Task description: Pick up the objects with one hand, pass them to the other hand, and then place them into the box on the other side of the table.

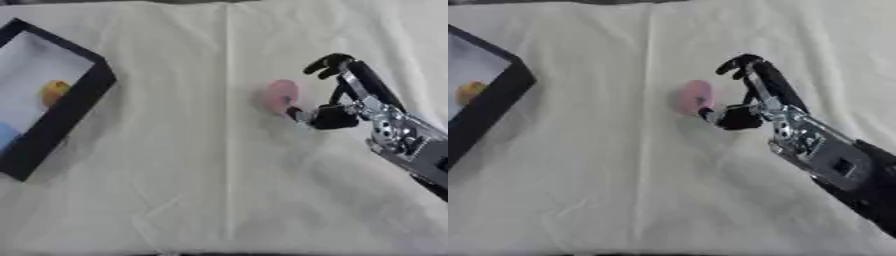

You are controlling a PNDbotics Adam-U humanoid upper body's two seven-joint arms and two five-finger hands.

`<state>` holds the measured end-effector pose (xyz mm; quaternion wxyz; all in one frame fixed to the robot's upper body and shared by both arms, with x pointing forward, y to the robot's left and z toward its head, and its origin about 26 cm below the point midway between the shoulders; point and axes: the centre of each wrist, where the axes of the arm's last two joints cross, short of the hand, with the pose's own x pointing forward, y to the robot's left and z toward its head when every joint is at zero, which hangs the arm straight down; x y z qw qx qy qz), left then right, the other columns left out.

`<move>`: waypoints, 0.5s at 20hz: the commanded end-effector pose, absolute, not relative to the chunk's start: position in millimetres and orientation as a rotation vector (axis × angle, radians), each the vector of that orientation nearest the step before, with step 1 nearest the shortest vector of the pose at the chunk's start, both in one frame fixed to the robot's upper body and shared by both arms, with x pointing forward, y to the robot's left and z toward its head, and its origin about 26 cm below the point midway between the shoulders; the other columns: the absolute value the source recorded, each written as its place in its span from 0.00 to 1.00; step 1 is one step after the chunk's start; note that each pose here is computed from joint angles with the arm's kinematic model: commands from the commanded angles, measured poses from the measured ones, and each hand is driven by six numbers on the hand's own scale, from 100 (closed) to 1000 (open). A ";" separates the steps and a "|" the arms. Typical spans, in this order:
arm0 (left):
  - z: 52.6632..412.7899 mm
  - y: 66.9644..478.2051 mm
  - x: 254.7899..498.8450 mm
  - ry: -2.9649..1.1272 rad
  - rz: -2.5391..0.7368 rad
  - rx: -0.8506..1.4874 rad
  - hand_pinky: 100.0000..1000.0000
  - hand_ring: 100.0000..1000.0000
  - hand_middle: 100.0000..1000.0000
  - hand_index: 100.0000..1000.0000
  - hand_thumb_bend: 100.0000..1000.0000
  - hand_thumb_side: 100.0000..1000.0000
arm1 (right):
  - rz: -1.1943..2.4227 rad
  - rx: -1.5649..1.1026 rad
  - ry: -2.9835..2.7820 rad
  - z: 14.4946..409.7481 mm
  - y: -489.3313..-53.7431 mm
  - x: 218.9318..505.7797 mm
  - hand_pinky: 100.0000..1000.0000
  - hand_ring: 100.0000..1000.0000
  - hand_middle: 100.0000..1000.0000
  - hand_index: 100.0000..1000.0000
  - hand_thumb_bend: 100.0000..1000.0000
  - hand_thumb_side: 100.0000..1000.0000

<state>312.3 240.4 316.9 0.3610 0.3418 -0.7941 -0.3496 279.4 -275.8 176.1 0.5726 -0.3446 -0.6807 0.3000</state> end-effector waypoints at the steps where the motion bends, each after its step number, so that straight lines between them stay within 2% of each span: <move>1: 328.2 244.2 307.6 -2.062 -0.912 0.932 0.86 0.62 0.54 0.68 0.00 0.23 | 0.717 -0.835 -1.612 185.8 -279.8 279.4 0.35 0.75 0.74 0.68 0.50 0.04; 10: 326.0 242.4 308.4 -2.059 -0.925 0.935 0.86 0.62 0.54 0.68 0.00 0.22 | 0.705 -0.910 -1.584 187.1 -279.8 279.7 0.37 0.75 0.74 0.69 0.46 0.04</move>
